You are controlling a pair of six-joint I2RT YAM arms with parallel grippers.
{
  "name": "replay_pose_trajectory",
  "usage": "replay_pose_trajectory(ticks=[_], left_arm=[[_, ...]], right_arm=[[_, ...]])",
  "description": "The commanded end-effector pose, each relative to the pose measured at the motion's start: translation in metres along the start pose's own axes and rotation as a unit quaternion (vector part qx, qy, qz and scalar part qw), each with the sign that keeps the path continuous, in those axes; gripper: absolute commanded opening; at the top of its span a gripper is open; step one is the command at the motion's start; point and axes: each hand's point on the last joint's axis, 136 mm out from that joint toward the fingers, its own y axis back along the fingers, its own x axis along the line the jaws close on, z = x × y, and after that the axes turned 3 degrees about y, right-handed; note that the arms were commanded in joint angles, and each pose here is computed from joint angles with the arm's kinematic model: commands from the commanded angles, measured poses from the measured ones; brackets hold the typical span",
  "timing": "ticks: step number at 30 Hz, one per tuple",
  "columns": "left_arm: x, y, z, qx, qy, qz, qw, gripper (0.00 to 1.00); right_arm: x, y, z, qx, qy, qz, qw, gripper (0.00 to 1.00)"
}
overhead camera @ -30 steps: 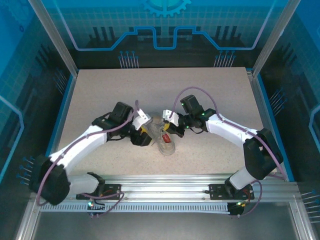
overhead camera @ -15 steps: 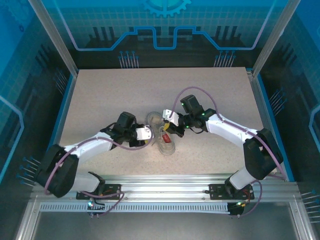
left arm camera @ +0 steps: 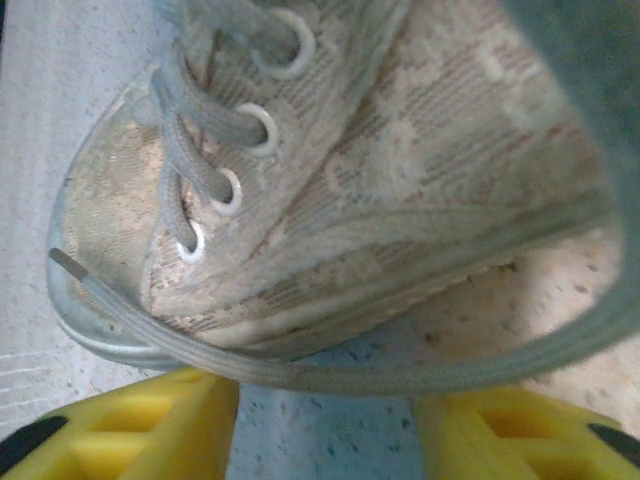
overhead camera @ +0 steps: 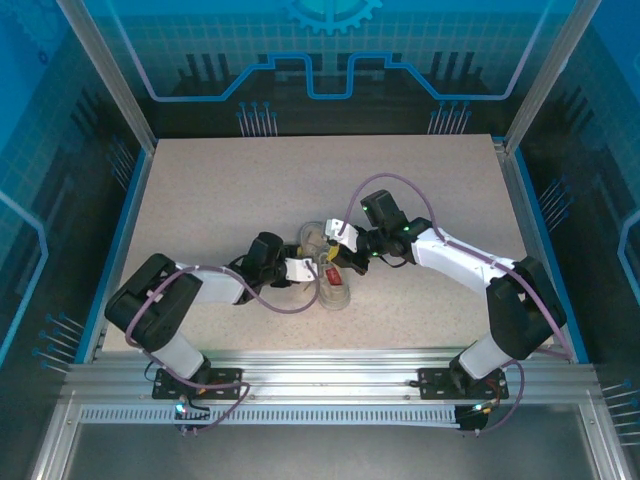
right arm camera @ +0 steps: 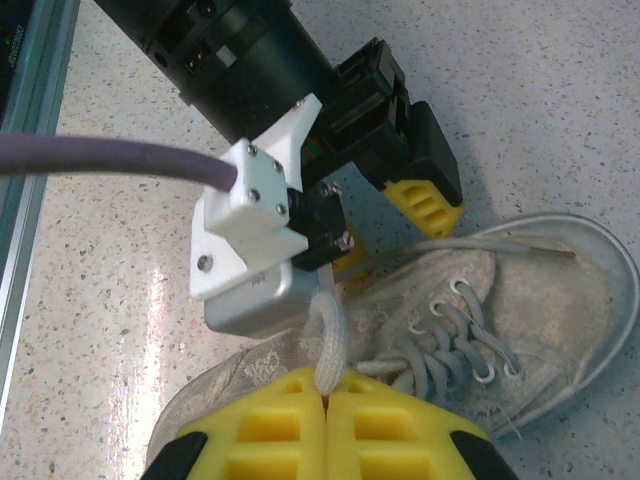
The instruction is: Tie the shoes
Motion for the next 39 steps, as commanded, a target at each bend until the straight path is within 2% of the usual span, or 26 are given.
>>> replay_pose_trajectory(ticks=[1,6,8,13,19,20,21,22,26,28,33,37,39], left_arm=[[0.003,-0.003,0.007,-0.01,-0.015,0.029,0.999,0.41],[-0.003,0.009,0.008,-0.008,0.002,0.009,1.0,0.08],[-0.006,0.017,0.009,-0.008,0.006,-0.001,1.0,0.0],[-0.014,0.046,0.02,-0.027,0.054,-0.071,0.996,0.0],[-0.01,0.076,0.022,-0.037,0.094,-0.1,0.99,0.0],[-0.009,0.078,0.021,-0.044,0.109,-0.106,0.987,0.04],[-0.003,0.08,0.022,-0.058,0.137,-0.113,0.982,0.14],[0.005,0.082,0.024,-0.069,0.183,-0.127,0.972,0.23],[0.053,0.074,0.034,-0.047,0.367,-0.141,0.918,0.37],[0.072,0.066,0.037,-0.02,0.445,-0.144,0.884,0.38],[0.089,0.045,0.042,0.033,0.57,-0.162,0.805,0.33],[0.088,0.032,0.036,0.091,0.664,-0.149,0.727,0.36],[0.079,0.027,0.039,0.114,0.68,-0.155,0.707,0.38]], right_arm=[[-0.003,0.002,-0.001,0.002,-0.008,0.001,1.0,0.0],[-0.004,0.002,0.0,0.001,-0.008,0.002,1.0,0.0],[-0.005,0.002,0.0,0.0,-0.01,0.001,1.0,0.0],[-0.006,0.002,-0.002,0.002,-0.018,0.0,1.0,0.0],[-0.005,0.006,-0.004,-0.002,-0.02,-0.004,1.0,0.0],[-0.005,0.006,-0.005,-0.002,-0.02,-0.005,1.0,0.0],[-0.005,0.007,-0.005,-0.002,-0.021,-0.005,1.0,0.0],[-0.005,0.007,-0.006,-0.001,-0.022,-0.005,1.0,0.0],[-0.006,0.008,-0.006,0.002,-0.027,-0.009,1.0,0.0],[-0.005,0.007,-0.007,0.003,-0.028,-0.01,1.0,0.0],[-0.006,0.008,-0.006,0.004,-0.027,-0.017,0.999,0.0],[-0.006,0.008,-0.005,0.004,-0.026,-0.018,0.999,0.0],[-0.006,0.007,-0.005,0.004,-0.026,-0.018,1.0,0.0]])
